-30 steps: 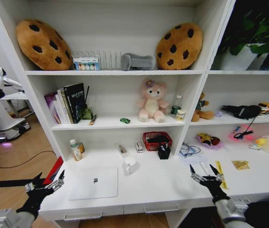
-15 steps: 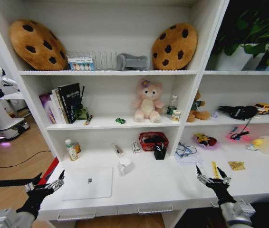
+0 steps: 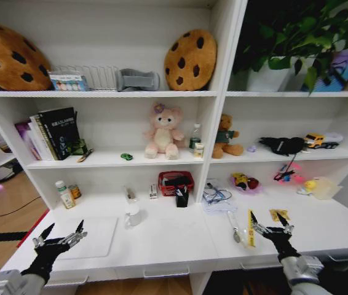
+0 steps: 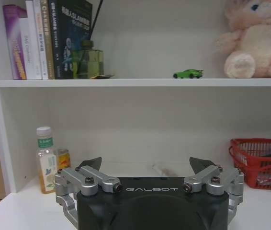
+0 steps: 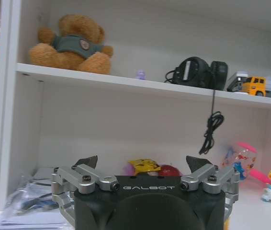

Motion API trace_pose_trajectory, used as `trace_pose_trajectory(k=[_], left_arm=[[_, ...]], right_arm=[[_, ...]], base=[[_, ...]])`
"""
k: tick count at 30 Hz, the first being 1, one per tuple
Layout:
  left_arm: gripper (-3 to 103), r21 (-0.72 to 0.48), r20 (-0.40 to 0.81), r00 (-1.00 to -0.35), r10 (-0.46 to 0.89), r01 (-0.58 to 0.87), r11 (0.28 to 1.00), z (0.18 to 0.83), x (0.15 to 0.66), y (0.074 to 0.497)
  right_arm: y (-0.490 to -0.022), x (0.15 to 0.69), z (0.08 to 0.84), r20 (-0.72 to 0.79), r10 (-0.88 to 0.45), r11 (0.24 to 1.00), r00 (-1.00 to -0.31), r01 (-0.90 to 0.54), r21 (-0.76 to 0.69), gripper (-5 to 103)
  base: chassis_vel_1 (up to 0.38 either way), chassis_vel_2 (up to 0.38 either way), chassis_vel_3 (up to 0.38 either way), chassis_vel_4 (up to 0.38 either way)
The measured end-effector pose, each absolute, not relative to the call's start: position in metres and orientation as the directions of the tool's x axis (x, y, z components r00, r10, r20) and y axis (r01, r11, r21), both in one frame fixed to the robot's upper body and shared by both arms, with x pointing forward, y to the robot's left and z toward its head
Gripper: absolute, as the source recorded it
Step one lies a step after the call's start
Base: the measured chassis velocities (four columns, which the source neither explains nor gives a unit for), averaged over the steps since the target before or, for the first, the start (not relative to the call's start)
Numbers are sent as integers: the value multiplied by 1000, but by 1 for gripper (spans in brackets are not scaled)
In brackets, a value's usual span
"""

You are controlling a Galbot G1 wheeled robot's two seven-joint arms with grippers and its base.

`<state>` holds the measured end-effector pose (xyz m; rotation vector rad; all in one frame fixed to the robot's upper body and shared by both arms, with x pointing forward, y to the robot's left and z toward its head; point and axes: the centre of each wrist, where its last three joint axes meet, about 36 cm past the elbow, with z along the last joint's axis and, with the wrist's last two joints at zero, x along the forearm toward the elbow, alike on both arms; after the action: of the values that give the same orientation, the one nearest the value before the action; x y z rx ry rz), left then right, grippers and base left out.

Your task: Organize the objects on the table.

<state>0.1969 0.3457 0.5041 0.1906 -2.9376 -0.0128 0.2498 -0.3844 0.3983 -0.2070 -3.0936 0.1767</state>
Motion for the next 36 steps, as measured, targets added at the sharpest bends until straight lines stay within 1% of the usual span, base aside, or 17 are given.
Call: trace_pose_trajectory(k=[4, 6, 9, 11, 12, 13, 16, 17, 18, 19, 21, 28, 32, 36], left_arm=[[100, 21, 196, -972, -129, -127, 992, 504, 197, 346], [100, 21, 196, -972, -128, -127, 992, 504, 197, 346], [100, 21, 196, -972, -128, -127, 992, 504, 197, 346], [100, 21, 196, -972, -128, -126, 992, 504, 197, 346], [100, 21, 195, -972, -128, -126, 992, 504, 197, 346], [100, 21, 195, -972, -128, -126, 992, 504, 197, 346], [100, 22, 195, -972, -130, -128, 992, 504, 197, 346], [100, 22, 195, -972, -130, -128, 992, 504, 197, 346], [100, 22, 195, -972, -130, -128, 991, 504, 197, 346], [100, 22, 195, -972, -130, -128, 991, 504, 197, 346], [100, 22, 196, -972, -130, -128, 991, 504, 197, 346], [100, 22, 196, -972, -130, -128, 992, 504, 197, 346], [100, 22, 196, -972, -130, -128, 992, 504, 197, 346], [100, 22, 196, -972, -130, -128, 992, 504, 197, 346]], right_arm=[[-392, 247, 397, 13, 98, 989, -995, 96, -116, 100], [-404, 251, 397, 24, 118, 987, -993, 115, -112, 100], [-408, 255, 401, 44, 137, 986, -990, 132, -98, 100], [-423, 266, 406, 110, 140, 988, -984, 132, -78, 100], [-439, 277, 405, 137, 146, 987, -980, 135, -90, 100], [-439, 277, 405, 137, 146, 987, -980, 135, -90, 100], [-478, 308, 401, 173, 193, 980, -966, 180, -87, 100], [-478, 308, 401, 173, 193, 980, -966, 180, -87, 100], [-492, 320, 397, 202, 206, 978, -957, 193, -83, 100], [-492, 320, 397, 202, 206, 978, -957, 193, -83, 100], [-507, 333, 388, 242, 210, 977, -947, 195, -85, 100], [-511, 355, 343, 334, 215, 976, -918, 193, -96, 100], [-516, 359, 328, 334, 180, 982, -925, 150, -112, 100], [-521, 359, 320, 319, 181, 981, -930, 149, -124, 100]], base=[[-226, -240, 267, 225], [-118, -185, 119, 120], [-17, -104, 86, 30], [0, 0, 0, 0], [38, 51, -18, -36], [38, 51, -18, -36], [66, 64, -26, -36], [61, 58, -22, -25], [51, 52, -22, -13], [51, 52, -22, -13], [26, 8, -6, -7], [0, 0, 0, 0], [0, 0, 0, 0], [0, 0, 0, 0]])
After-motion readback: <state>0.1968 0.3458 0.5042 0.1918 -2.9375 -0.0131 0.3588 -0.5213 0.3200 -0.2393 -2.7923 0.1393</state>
